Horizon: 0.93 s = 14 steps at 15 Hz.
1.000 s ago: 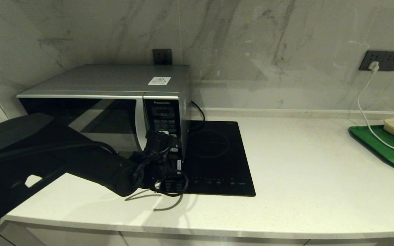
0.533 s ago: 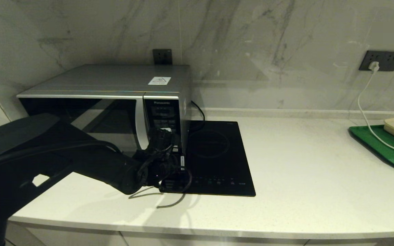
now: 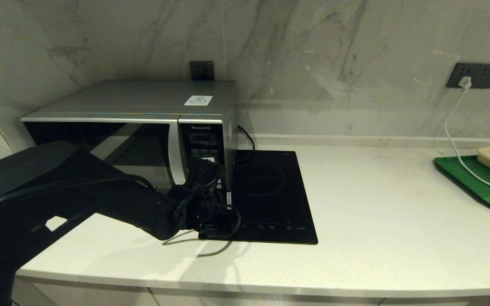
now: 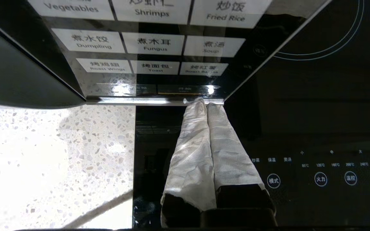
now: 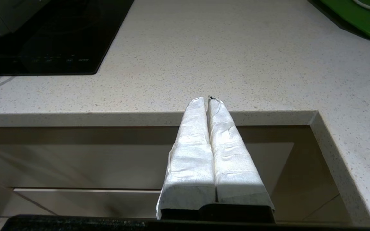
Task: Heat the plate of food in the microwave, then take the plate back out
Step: Open the microwave oven
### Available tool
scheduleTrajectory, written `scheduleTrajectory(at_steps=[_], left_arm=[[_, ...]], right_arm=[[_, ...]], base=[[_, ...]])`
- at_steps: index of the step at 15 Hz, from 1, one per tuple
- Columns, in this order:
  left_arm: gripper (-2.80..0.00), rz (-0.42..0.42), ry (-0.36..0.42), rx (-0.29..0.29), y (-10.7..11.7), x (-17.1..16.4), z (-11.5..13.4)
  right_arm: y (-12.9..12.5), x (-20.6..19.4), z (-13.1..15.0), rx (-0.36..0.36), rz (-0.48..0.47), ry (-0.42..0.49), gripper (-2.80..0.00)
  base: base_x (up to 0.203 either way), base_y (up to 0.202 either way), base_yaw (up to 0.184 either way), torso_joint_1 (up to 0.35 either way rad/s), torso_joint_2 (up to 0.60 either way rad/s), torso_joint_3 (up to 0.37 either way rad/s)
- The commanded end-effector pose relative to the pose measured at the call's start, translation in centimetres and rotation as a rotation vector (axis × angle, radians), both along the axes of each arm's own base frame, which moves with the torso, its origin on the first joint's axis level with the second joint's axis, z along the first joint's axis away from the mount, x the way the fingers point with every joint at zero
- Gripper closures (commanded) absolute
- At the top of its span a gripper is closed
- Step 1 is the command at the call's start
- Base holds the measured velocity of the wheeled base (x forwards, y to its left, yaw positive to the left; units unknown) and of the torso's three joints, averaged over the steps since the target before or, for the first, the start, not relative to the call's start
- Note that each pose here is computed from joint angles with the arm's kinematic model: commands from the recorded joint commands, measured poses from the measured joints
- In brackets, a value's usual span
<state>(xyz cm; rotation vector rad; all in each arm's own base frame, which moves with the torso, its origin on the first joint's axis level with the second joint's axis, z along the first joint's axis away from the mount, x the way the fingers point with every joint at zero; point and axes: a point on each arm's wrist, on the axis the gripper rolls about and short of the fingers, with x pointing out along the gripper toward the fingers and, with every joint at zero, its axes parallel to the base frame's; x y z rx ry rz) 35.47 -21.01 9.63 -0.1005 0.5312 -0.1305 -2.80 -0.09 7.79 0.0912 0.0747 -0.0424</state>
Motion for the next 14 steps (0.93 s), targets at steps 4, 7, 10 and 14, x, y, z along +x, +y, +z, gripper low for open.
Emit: scheduleTrajectory(at_steps=[4, 7, 10, 14], left_arm=[[0.0, 0.021, 0.003, 0.004, 0.6, 0.5, -0.3], [0.0, 0.026, 0.003, 0.004, 0.7, 0.6, -0.3], [0.0, 0.027, 0.006, 0.004, 0.6, 0.9, -0.7], [0.0, 0.026, -0.011, -0.007, 0.3, 1.4, -0.4]], right_arm=[[0.0, 0.0, 0.0, 0.001, 0.001, 0.002, 0.0], [0.0, 0.0, 0.0, 0.001, 0.001, 0.002, 0.0], [0.0, 0.0, 0.0, 0.001, 0.001, 0.002, 0.0], [0.0, 0.0, 0.0, 0.001, 0.001, 0.002, 0.0]], base=[[0.0, 0.0, 0.0, 0.0, 0.0, 0.0], [0.0, 0.0, 0.0, 0.0, 0.0, 0.0], [0.0, 0.0, 0.0, 0.0, 0.0, 0.0], [0.0, 0.0, 0.0, 0.0, 0.0, 0.0]])
